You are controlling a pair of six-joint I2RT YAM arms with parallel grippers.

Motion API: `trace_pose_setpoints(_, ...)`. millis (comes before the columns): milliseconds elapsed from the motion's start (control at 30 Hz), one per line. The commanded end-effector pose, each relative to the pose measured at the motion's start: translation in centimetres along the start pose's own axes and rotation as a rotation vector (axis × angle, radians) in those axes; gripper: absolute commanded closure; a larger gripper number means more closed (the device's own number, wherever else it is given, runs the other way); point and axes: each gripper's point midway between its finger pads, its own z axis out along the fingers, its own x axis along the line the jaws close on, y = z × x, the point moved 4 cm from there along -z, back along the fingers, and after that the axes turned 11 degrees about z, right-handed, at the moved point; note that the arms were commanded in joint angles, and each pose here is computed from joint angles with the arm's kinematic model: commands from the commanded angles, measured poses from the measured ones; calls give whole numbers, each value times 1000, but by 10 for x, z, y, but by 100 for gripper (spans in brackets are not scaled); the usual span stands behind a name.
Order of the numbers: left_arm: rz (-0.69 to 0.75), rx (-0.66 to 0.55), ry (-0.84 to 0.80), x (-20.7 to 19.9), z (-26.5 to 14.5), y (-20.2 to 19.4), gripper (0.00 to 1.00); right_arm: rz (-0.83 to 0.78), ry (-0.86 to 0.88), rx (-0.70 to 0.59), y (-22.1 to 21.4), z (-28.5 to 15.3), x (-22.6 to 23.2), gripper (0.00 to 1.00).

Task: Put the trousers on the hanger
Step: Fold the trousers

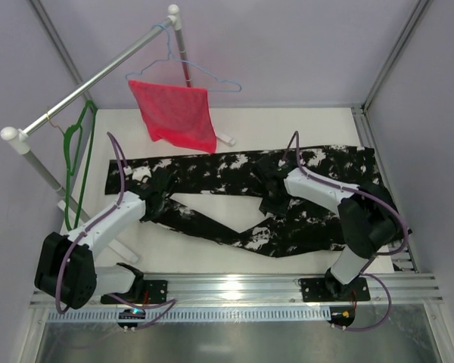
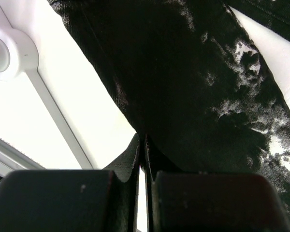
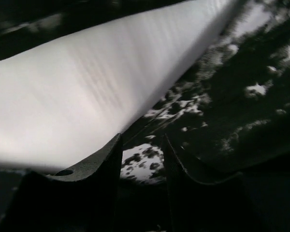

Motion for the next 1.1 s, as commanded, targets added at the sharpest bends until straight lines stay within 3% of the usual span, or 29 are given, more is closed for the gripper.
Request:
trace_pose_setpoints(0,-48,-38,-1,4,-3,4,100,120,-128,-18,6,-1,-11,57)
trace_pose_setpoints(267,-66,-43,-56,-2,-5,2,100,248,-226,-54,25,16,-23,48)
trace_pose_setpoints(633,-73,-46,-65,-6,-3,3,100,298,-265,-60,30,38,-20,49)
trace_pose_setpoints(733,-67,-40,-58,-7,0,2,100,299,-247,-69,37,39,-14,62)
trace_pose_setpoints(800,-67,-44,-53,-7,1,2,100,293,-242,-66,40,38,-11,96)
trace_pose_setpoints(1067,-54,-54,93,1,14,7,100,410,-170,-143,73,0,-19,96)
